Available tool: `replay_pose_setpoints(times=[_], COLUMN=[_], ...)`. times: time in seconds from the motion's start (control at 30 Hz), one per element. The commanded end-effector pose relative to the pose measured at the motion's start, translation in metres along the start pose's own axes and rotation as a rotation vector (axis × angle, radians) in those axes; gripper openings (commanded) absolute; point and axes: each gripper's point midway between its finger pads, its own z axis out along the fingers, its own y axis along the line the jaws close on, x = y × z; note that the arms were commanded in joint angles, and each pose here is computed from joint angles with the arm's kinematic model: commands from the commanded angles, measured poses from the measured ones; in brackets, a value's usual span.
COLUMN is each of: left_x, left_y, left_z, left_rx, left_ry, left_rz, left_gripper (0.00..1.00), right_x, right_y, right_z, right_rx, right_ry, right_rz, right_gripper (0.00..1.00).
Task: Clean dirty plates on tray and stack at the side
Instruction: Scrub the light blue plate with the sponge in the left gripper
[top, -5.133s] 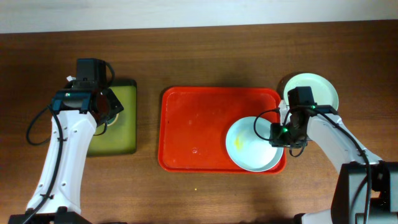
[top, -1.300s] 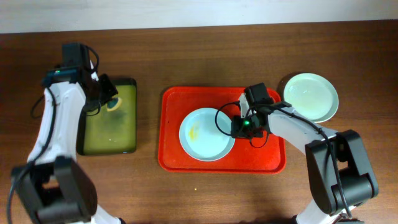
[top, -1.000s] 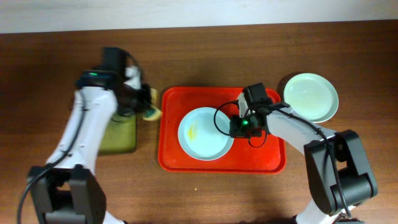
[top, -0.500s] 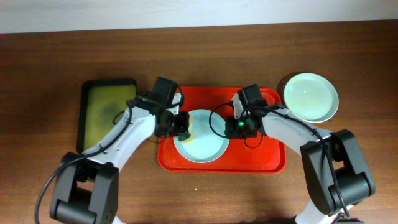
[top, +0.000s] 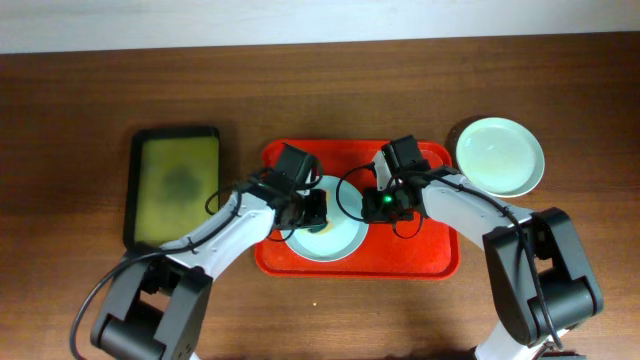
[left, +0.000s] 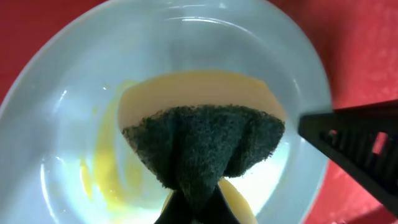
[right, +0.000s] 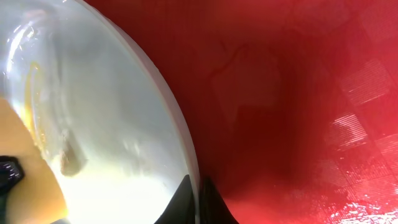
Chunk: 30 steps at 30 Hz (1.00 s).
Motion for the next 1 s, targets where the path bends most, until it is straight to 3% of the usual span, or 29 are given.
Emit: replay_pose_setpoints(times=[0.0, 0.1, 0.23, 0.4, 0.5, 0.67, 0.97], left_x=[0.002, 0.001, -0.010, -0.039, -0.054, -0.040, -0.003], left_y=[0.029, 0.053, 0.098, 0.104, 0.073, 0.010, 0.001], left_z=[0.019, 0.028, 0.010, -0.030, -0.033, -0.007, 0.042], left_rx=[-0.140, -0.256, -0.524, -0.663, -0.522, -0.150, -0.068], left_ry=[-0.008, -0.024, -0.090, -0.144, -0.132, -0.015, 0.167], left_rz=[-0.021, -0.021, 0.026, 0.029, 0.036, 0.031, -0.009], left_gripper=[0.00, 0.00, 0.00, 0.00, 0.00, 0.00, 0.00], right_x=[0.009, 0.009, 0.011, 0.011, 0.011, 0.011, 0.011], right_y=[0.000, -0.001, -0.001, -0.002, -0.002, -0.002, -0.002], right_z=[0.007, 0.007, 0.007, 0.007, 0.007, 0.007, 0.007], right_rx=[-0.008, -0.004, -0.001, 0.005, 0.005, 0.005, 0.005], right_ry=[0.032, 0.034, 0.041, 0.039, 0.039, 0.039, 0.038], right_rz=[0.009, 0.010, 0.013, 0.013, 0.013, 0.013, 0.013], right_gripper=[0.04, 0.04, 0.04, 0.04, 0.04, 0.04, 0.04])
